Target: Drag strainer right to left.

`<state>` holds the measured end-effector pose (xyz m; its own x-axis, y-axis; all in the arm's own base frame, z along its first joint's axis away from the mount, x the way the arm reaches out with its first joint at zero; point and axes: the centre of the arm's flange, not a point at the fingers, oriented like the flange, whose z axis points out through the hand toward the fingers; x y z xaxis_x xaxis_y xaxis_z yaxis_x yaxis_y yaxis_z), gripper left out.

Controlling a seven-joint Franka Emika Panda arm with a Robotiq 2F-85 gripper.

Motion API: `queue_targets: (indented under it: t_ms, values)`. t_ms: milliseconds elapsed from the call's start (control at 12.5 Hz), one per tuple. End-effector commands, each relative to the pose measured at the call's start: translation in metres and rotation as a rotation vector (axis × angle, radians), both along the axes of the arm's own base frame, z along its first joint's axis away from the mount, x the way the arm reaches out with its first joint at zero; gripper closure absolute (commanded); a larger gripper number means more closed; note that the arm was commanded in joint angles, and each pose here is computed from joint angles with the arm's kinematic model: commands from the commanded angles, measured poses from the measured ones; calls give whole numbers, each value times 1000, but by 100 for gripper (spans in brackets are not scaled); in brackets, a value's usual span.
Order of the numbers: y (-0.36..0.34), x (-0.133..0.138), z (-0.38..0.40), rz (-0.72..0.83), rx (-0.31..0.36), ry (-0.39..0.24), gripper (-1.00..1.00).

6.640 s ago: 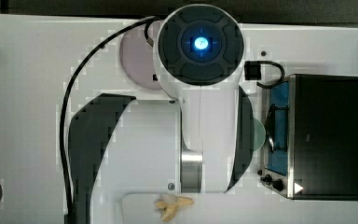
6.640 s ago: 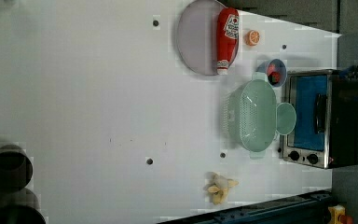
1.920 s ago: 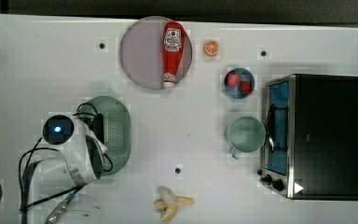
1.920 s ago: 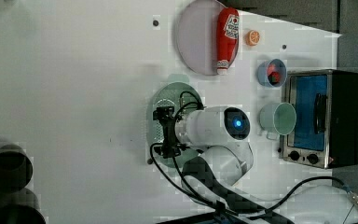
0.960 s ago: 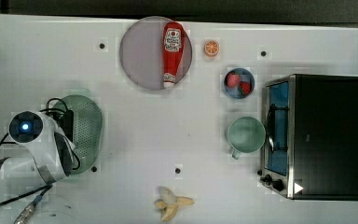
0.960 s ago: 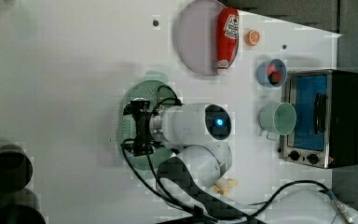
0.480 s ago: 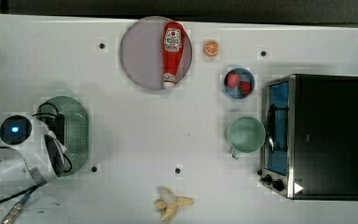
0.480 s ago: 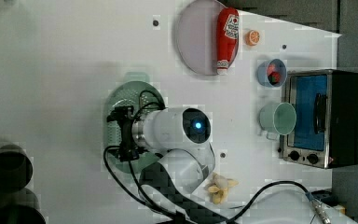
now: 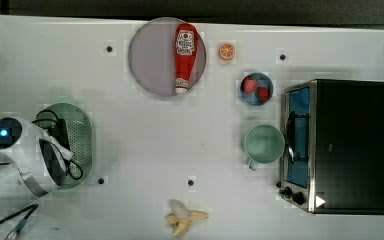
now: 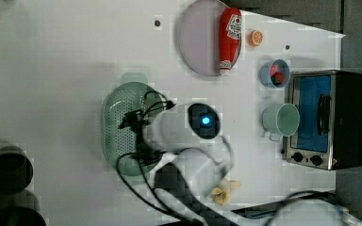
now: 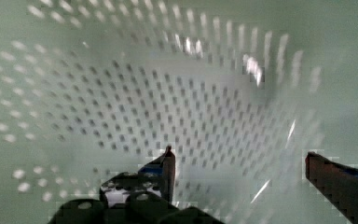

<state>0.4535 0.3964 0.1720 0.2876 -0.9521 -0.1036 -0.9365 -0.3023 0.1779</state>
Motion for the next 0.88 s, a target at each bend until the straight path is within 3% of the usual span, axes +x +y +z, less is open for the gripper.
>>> queue_targets:
  t_ms: [80,400,640,880]
  values:
    - [-76,78,170,188,82,-233,-100]
    - [-237,116,306,353,61,-349,-100]
    - [-375,105,370,461,15,-306,-100]
    - [-465,74,399,579,33,-254,-100]
